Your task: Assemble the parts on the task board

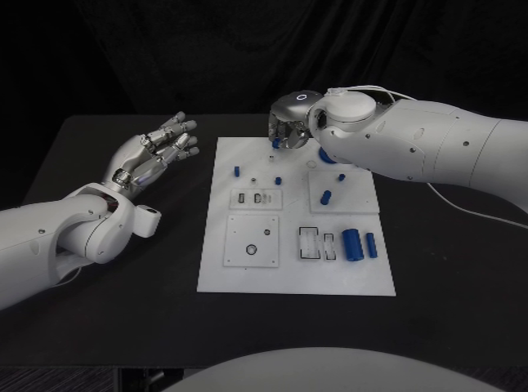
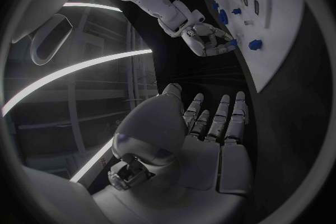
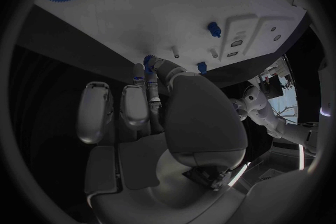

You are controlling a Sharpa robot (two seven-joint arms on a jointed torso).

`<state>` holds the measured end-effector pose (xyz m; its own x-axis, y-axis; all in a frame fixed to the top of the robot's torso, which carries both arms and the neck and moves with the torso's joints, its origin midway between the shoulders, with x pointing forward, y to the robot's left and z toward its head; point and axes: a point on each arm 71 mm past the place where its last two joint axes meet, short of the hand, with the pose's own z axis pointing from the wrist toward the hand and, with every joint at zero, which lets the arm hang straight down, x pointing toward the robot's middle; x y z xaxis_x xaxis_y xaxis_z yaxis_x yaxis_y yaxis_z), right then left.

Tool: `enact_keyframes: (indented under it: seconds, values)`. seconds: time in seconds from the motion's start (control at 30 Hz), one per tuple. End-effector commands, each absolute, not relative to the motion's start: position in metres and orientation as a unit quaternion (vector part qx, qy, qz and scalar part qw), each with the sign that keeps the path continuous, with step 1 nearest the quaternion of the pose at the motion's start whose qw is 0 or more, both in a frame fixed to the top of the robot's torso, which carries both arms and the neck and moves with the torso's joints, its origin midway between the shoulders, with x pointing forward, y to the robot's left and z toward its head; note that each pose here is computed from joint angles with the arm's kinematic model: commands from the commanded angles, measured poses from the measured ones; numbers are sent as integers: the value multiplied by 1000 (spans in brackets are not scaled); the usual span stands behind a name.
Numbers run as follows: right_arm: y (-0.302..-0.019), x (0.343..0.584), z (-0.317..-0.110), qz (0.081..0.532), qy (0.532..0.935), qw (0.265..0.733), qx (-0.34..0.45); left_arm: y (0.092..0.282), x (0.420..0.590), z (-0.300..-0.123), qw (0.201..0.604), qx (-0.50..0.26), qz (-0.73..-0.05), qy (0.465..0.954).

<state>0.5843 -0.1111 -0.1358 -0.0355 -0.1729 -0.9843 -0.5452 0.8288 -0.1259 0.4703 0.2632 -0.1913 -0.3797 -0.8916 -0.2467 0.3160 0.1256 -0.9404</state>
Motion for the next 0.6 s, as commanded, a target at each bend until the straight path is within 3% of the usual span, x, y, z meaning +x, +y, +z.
enact_keyframes:
  seconds: [0.03, 0.6]
  values:
    - [-110, 584, -139, 142, 708, 642, -259, 261, 470, -190, 492, -245, -620, 559]
    - [-115, 584, -139, 135, 711, 642, -254, 261, 470, -190, 492, -245, -621, 559]
